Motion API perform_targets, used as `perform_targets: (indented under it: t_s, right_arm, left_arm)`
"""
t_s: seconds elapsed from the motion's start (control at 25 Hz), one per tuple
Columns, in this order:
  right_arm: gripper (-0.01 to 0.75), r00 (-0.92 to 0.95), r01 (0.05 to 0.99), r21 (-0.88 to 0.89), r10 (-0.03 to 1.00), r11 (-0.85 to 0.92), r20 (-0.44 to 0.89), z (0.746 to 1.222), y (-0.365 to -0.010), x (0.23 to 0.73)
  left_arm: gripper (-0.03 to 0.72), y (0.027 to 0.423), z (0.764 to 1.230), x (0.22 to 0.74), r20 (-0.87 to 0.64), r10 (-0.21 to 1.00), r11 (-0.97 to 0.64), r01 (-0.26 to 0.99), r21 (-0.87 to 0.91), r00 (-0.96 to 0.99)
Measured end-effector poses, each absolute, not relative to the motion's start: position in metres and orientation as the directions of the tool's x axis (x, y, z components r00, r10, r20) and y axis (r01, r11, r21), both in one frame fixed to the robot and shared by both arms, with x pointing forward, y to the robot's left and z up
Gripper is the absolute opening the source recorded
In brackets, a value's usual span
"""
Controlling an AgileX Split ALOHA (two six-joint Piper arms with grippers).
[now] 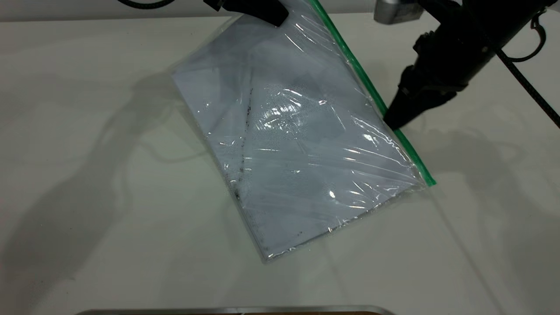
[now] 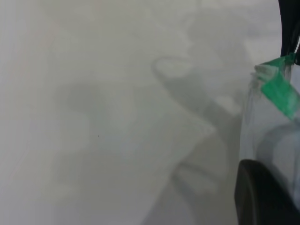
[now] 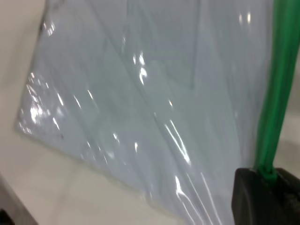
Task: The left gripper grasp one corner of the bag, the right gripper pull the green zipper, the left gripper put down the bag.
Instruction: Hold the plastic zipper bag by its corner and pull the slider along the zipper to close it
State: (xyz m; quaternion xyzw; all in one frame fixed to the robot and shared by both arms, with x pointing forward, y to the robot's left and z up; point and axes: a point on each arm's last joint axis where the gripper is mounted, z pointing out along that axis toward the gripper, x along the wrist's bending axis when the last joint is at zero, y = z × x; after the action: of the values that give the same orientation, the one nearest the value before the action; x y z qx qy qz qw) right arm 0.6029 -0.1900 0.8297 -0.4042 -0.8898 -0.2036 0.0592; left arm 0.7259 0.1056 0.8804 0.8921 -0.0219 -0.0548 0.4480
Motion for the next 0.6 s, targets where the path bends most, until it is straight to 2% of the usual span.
perform_targets:
  t_s: [0.6]
  right_arm:
    - [0.038, -0.608, 0.778, 0.018, 0.745, 0.628, 0.274, 0.825, -0.207, 0.583]
  left_arm:
    - [0.053, 0.111, 0.879, 0.727, -0.080, -0.080, -0.615, 0.014, 0.788, 0.994]
